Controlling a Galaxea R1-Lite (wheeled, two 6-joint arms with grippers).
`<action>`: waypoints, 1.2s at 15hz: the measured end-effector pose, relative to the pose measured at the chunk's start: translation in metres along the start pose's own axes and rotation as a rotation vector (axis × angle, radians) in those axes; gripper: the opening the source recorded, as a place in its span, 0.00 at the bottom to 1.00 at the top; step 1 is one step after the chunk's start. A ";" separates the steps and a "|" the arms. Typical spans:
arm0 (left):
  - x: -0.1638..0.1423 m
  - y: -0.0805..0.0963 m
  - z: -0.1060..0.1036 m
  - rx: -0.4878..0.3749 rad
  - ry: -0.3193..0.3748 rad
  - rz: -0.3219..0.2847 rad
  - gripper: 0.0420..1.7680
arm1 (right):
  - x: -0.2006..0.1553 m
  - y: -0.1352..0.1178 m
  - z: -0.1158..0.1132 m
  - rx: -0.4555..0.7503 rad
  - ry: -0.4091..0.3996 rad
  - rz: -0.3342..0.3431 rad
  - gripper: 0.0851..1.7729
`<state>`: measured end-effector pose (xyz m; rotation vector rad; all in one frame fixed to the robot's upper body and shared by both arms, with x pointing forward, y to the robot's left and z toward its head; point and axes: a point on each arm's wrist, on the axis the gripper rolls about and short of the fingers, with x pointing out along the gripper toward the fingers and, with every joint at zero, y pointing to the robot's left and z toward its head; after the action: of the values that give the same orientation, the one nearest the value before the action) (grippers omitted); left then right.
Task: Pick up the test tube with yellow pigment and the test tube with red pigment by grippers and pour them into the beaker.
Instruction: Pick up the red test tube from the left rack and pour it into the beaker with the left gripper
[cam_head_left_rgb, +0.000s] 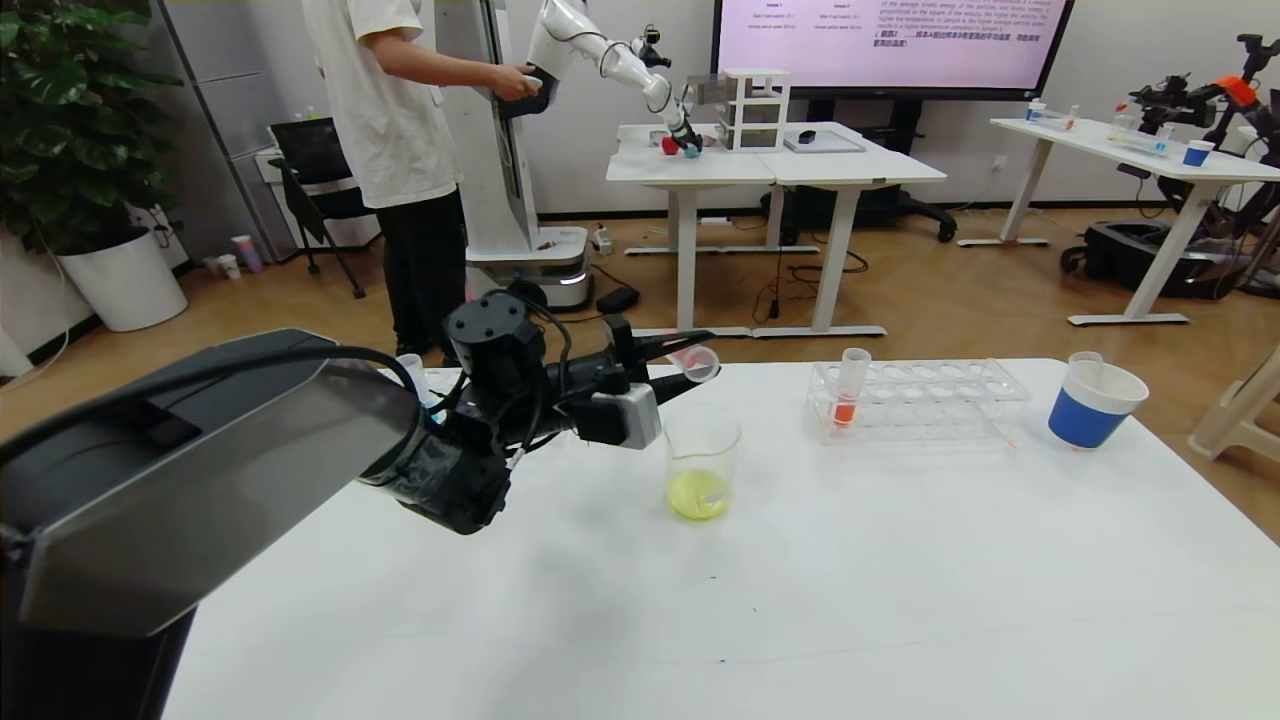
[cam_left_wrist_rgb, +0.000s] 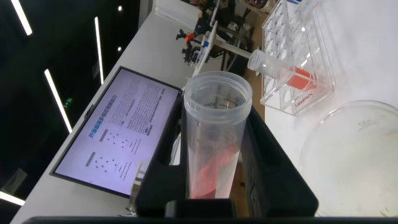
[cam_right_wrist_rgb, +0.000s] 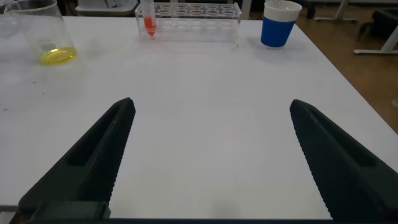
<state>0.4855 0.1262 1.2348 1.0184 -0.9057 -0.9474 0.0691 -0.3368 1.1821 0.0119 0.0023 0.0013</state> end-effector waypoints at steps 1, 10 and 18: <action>-0.001 -0.002 -0.002 0.024 -0.001 -0.006 0.27 | 0.000 0.000 0.000 0.000 0.000 0.000 0.98; 0.003 -0.009 -0.017 0.194 -0.016 -0.041 0.27 | 0.000 0.000 0.000 0.000 0.000 0.000 0.98; 0.002 -0.008 -0.035 0.287 0.017 -0.025 0.27 | 0.000 0.000 0.000 0.000 -0.001 0.000 0.98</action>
<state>0.5167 0.1324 1.2184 1.2809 -1.0366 -0.8427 0.0691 -0.3368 1.1822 0.0123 0.0015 0.0013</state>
